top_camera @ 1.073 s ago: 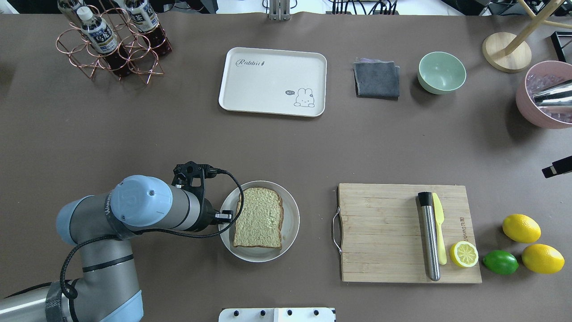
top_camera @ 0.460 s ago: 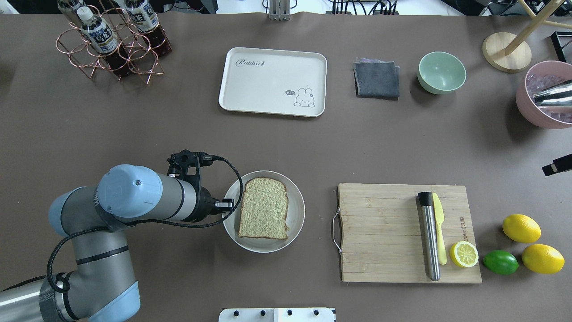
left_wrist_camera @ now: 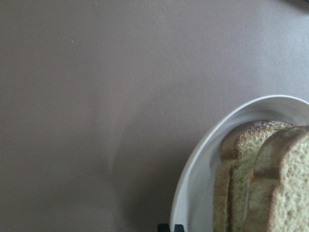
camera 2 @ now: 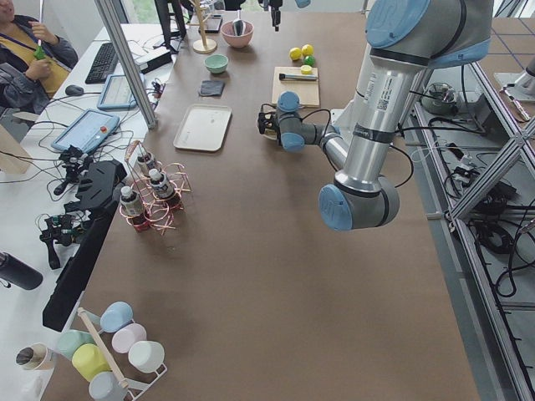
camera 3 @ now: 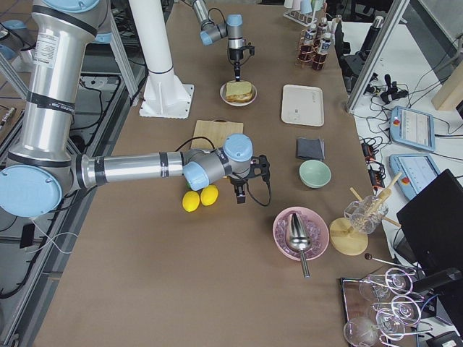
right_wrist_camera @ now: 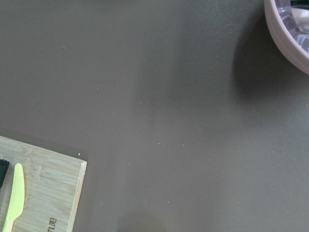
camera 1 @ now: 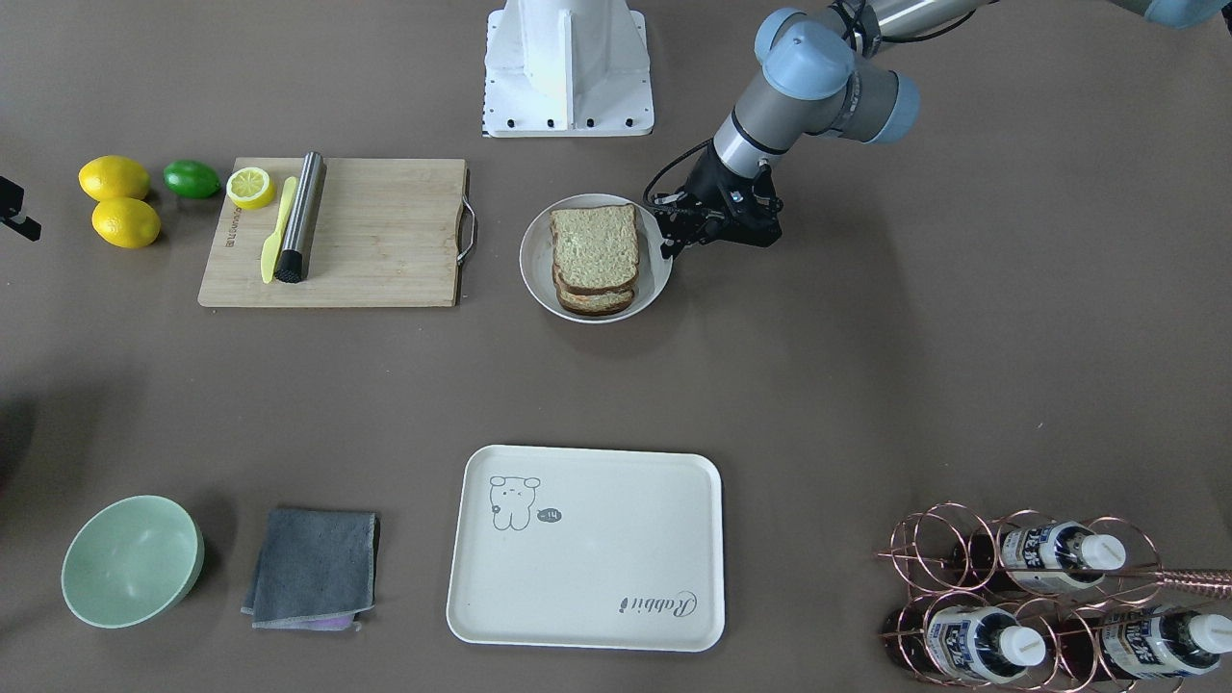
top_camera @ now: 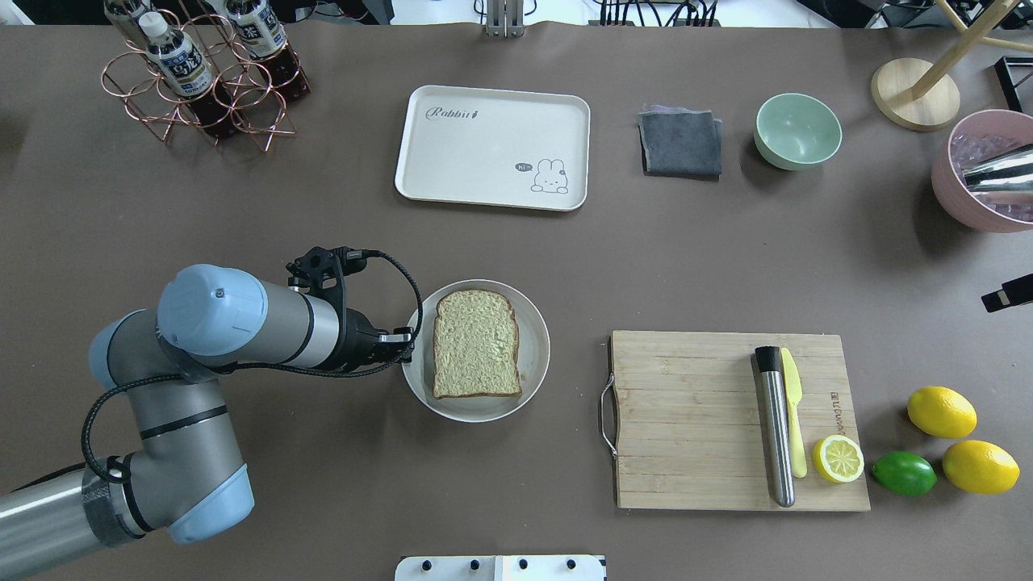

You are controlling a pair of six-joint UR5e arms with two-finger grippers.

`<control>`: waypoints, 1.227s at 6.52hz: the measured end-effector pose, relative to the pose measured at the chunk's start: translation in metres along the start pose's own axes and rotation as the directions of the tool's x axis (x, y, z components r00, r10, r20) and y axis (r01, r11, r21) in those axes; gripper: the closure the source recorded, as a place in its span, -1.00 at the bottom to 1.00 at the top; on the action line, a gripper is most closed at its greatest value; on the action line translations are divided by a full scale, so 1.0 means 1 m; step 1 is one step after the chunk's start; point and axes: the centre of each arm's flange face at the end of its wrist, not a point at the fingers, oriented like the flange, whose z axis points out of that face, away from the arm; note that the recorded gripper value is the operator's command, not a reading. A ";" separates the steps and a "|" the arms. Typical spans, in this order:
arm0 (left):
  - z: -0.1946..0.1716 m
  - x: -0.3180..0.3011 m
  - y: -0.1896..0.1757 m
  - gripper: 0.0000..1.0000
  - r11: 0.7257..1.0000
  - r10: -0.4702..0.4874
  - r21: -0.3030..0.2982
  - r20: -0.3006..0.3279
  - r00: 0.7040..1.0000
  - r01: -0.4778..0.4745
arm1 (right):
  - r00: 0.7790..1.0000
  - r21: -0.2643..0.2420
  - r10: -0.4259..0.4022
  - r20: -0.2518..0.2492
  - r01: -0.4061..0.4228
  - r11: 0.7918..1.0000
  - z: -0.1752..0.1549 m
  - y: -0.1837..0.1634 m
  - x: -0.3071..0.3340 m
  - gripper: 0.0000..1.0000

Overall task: Make sandwich and place on tray
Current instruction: 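Carry the plate with the left gripper onto the white Rabbit tray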

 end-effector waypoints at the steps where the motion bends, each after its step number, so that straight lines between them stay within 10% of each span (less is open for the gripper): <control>1: -0.005 0.004 -0.025 1.00 1.000 -0.022 -0.010 0.002 1.000 0.022 | 1.000 0.002 -0.001 0.000 0.001 1.000 -0.001 -0.001 -0.001 -0.99; 8: 0.009 0.033 -0.240 1.00 0.999 -0.008 0.037 0.095 0.995 0.004 | 1.000 0.023 -0.021 0.004 0.021 1.000 -0.007 -0.008 -0.011 -0.99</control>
